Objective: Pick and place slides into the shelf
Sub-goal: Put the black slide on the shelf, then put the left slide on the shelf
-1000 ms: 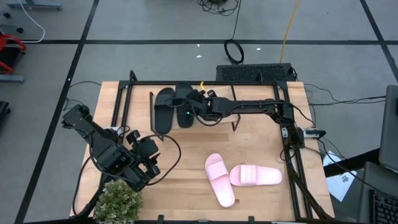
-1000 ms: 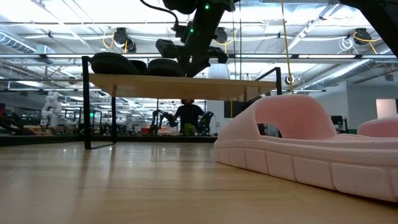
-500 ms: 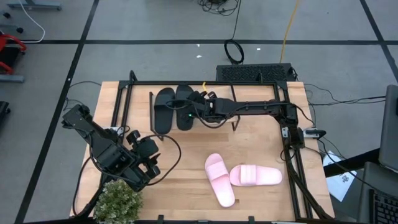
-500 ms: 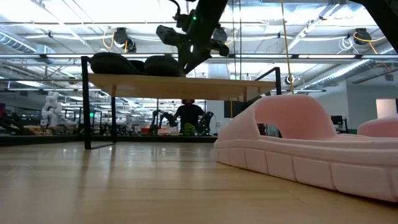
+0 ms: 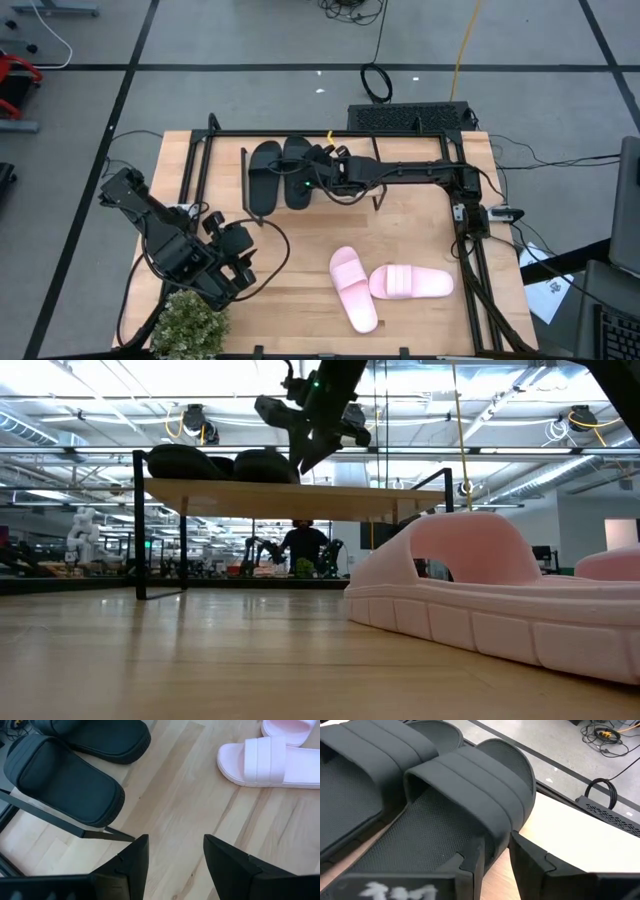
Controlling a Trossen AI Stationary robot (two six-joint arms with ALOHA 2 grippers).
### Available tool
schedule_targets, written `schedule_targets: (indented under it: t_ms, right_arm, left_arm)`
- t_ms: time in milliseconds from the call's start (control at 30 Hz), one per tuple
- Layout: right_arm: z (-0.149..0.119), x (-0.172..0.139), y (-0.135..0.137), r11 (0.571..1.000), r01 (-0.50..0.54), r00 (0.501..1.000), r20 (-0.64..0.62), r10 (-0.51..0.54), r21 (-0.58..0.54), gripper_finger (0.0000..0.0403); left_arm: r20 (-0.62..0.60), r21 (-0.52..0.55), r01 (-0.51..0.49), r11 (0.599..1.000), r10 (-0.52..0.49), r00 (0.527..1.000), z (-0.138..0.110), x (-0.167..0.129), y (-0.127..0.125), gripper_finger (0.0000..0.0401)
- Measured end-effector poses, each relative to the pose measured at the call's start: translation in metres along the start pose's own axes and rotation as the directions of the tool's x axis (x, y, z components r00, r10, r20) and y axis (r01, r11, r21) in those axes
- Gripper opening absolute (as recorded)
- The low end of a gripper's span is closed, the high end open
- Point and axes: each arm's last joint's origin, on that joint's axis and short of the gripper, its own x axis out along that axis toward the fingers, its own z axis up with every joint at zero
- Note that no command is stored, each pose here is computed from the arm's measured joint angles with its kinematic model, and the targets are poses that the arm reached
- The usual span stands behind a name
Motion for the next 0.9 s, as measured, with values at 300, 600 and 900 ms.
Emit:
schedule_targets:
  t_ms: [300,600,900]
  right_arm:
    - [-0.001,-0.001,0.003,0.999,-0.054,0.998,-0.034,0.054,0.001,0.0081]
    - [0.0,-0.02,0.007,0.993,-0.116,0.993,-0.031,0.116,-0.016,0.0081]
    - [0.009,-0.044,-0.006,0.997,-0.072,0.997,0.023,0.073,-0.038,0.0081]
  left_arm:
    - [0.007,0.0,-0.002,1.0,0.002,1.0,0.0,0.0,0.0,0.0186]
    - [0.007,0.002,-0.003,1.0,0.003,1.0,0.0,0.0,0.0,0.0186]
    - [0.008,-0.001,-0.003,1.0,0.003,1.0,0.0,0.0,0.0,0.0186]
